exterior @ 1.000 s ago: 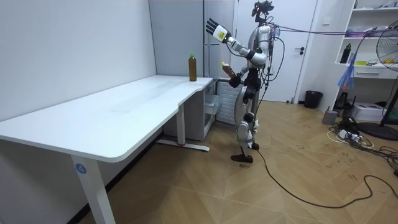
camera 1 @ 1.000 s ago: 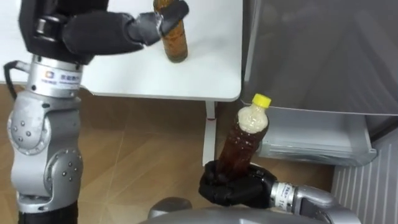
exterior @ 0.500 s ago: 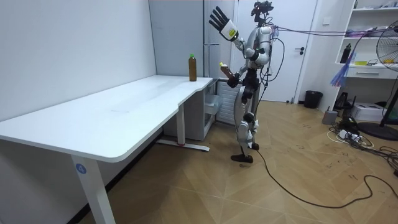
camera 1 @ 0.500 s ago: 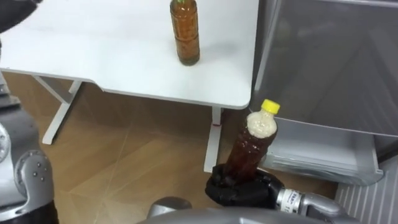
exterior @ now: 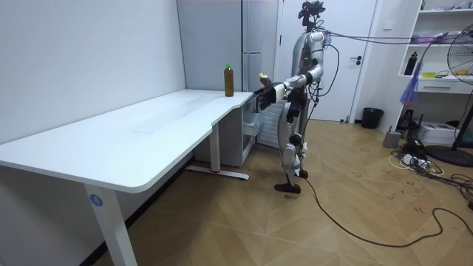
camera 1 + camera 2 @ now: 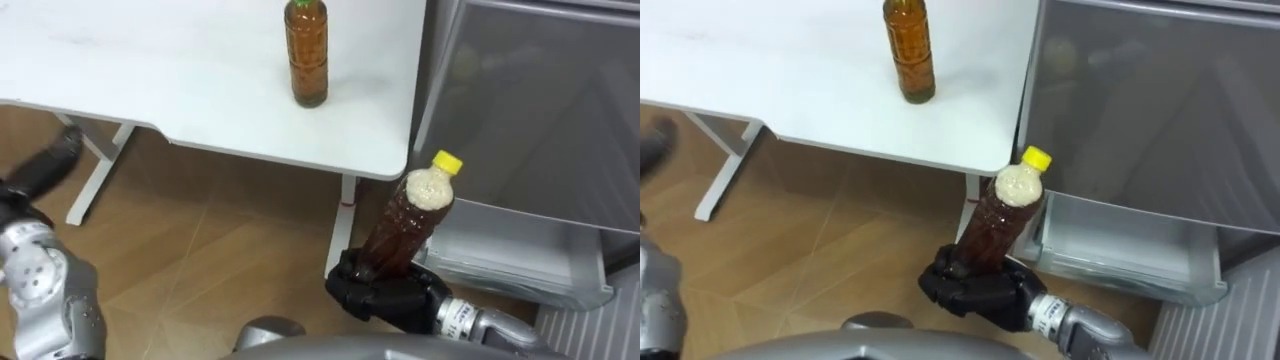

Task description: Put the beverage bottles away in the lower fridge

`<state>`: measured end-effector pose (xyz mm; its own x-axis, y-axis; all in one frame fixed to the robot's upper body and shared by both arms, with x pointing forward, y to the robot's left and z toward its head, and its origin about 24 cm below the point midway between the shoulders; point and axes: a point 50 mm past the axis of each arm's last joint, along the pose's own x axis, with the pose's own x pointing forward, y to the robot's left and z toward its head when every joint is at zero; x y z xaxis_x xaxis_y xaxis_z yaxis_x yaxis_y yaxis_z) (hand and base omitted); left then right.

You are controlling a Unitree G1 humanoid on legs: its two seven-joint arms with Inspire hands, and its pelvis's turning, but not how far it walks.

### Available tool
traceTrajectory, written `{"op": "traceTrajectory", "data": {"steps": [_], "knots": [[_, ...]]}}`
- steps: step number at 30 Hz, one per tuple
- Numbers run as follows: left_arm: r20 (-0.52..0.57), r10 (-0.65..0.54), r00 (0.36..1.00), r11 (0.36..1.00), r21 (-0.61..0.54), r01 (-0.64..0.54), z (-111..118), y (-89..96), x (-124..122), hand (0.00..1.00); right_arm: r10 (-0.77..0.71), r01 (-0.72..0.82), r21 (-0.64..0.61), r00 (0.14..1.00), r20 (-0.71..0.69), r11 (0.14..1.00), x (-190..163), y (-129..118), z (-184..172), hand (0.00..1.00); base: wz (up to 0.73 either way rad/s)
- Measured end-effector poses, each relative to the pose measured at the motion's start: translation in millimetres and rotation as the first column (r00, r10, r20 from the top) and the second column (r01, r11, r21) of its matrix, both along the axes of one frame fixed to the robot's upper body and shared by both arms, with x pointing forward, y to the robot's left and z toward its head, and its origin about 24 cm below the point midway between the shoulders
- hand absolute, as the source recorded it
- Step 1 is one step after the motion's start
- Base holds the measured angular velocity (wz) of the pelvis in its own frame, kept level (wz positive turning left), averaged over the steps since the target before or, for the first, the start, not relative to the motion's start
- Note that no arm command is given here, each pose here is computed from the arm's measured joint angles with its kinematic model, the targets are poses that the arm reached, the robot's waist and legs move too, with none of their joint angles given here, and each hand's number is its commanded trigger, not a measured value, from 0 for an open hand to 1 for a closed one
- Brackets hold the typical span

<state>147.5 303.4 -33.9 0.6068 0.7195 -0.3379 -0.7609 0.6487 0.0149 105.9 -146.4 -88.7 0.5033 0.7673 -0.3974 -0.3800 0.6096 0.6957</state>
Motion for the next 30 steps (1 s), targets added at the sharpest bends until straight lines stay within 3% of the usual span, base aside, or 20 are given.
{"op": "traceTrajectory", "data": {"steps": [4,7,12,21,26,30], "knots": [[-0.243,-0.041,0.969,0.988,-0.157,0.002,-53,-19.4,-33,0.00,-0.025,0.027,0.040,0.999,-0.035,0.999,-2,7,-2,1.00,0.00],[-0.391,-0.112,0.913,0.974,-0.226,0.022,-79,-32.8,-58,0.00,-0.011,0.013,0.042,0.999,-0.050,0.999,-3,12,-3,1.00,0.00],[-0.534,-0.193,0.823,0.949,-0.314,0.019,-105,-41.7,-92,0.00,-0.039,0.042,0.037,0.996,-0.081,0.998,0,10,-6,1.00,0.00],[-0.691,-0.330,0.643,0.916,-0.399,0.041,-124,-56.4,-140,0.00,-0.171,0.181,0.079,0.978,-0.122,0.980,6,8,-5,1.00,0.02],[-0.738,-0.449,0.504,0.891,-0.408,0.197,-127,-62.4,-145,0.00,-0.261,0.281,0.107,0.950,-0.173,0.954,9,4,-8,1.00,0.00],[-0.752,-0.573,0.325,0.803,-0.435,0.407,-130,-74.2,-135,0.00,-0.323,0.343,0.058,0.919,-0.225,0.937,10,-2,-16,1.00,0.00]]}}
